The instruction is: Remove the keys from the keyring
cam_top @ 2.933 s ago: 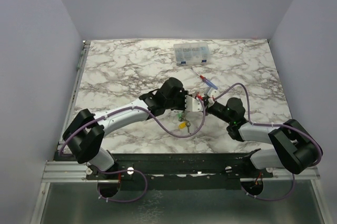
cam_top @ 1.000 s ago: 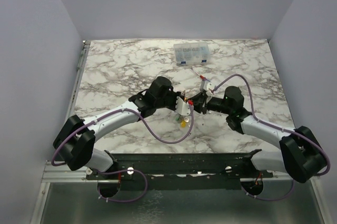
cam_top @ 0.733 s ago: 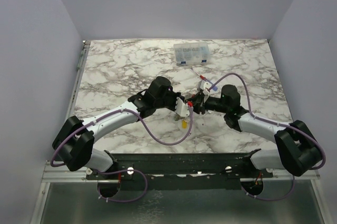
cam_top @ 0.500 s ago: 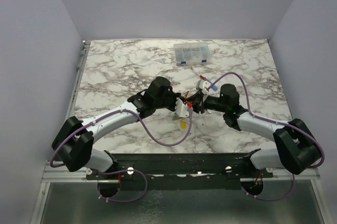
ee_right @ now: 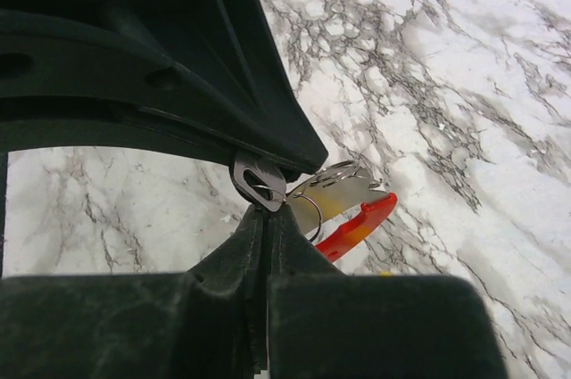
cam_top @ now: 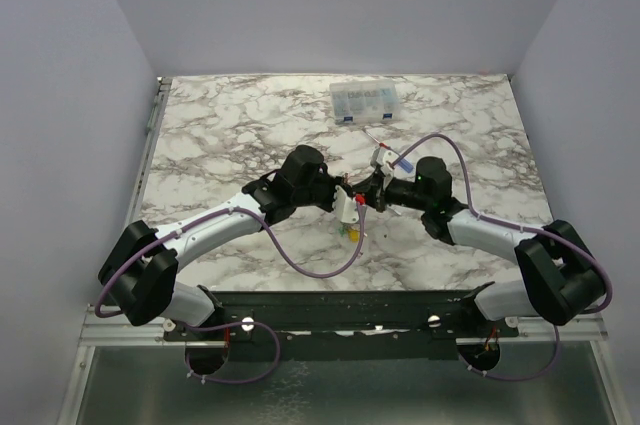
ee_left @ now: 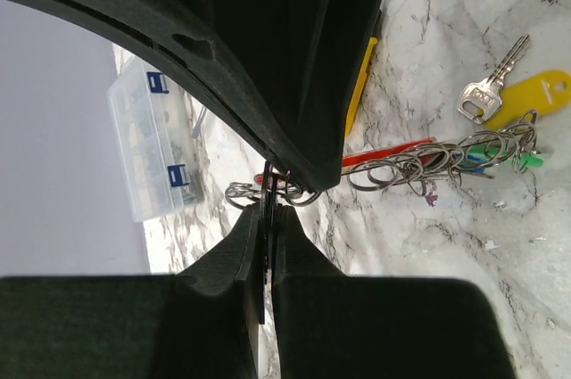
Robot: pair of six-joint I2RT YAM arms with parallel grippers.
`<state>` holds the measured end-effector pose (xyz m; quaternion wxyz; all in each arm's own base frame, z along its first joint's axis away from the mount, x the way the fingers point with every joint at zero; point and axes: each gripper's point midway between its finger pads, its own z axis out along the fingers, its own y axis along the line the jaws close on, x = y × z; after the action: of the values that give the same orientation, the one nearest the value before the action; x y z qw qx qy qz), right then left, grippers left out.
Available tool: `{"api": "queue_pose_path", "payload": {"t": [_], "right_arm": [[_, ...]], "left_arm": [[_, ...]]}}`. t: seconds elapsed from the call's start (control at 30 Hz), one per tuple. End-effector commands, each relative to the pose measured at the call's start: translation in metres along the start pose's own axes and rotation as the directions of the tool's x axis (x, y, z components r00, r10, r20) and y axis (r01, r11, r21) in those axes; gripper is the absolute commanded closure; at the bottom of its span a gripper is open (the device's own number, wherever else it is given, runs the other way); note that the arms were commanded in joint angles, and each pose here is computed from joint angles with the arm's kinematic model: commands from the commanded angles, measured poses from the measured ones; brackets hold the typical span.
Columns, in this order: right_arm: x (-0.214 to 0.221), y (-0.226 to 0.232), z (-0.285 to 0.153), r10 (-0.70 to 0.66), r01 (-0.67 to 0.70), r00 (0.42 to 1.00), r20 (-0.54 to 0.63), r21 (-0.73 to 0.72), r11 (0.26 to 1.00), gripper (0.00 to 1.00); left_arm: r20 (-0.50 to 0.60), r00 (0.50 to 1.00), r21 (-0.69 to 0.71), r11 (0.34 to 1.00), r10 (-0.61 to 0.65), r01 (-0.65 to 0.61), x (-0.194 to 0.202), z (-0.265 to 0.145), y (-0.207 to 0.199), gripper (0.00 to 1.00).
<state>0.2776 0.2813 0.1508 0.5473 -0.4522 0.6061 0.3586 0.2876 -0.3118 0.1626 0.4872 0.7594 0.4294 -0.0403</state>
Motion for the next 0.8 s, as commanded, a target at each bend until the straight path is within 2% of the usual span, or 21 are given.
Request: {"api": "queue_pose_path", "payload": {"t": [0.0,0.2,0.33,0.77], "right_arm": [[-0.001,-0.018,-0.002,0.004,-0.004,1.000,0.004,0.106,0.994,0.99],[-0.005,-0.032,-0.011,0.019,-0.026,0.999,0.035,0.223,0.975,0.99],[-0.003,-0.034,-0.015,0.030,-0.039,0.999,0.039,0.249,0.968,0.99],[-0.005,-0.042,-0.028,0.030,-0.055,0.996,0.079,0.338,0.939,0.99]], "left_arm": [[0.028,0.999,-0.059,0.998,-0.019,0.020,-0.012,-0.007,0.019,1.00],[-0.031,0.996,-0.086,0.993,-0.084,0.081,0.002,-0.012,0.017,1.00],[-0.061,0.986,-0.102,0.984,-0.153,0.146,0.014,-0.014,0.014,1.00],[-0.124,0.955,-0.076,0.962,-0.269,0.262,0.040,-0.012,-0.017,1.00]]}}
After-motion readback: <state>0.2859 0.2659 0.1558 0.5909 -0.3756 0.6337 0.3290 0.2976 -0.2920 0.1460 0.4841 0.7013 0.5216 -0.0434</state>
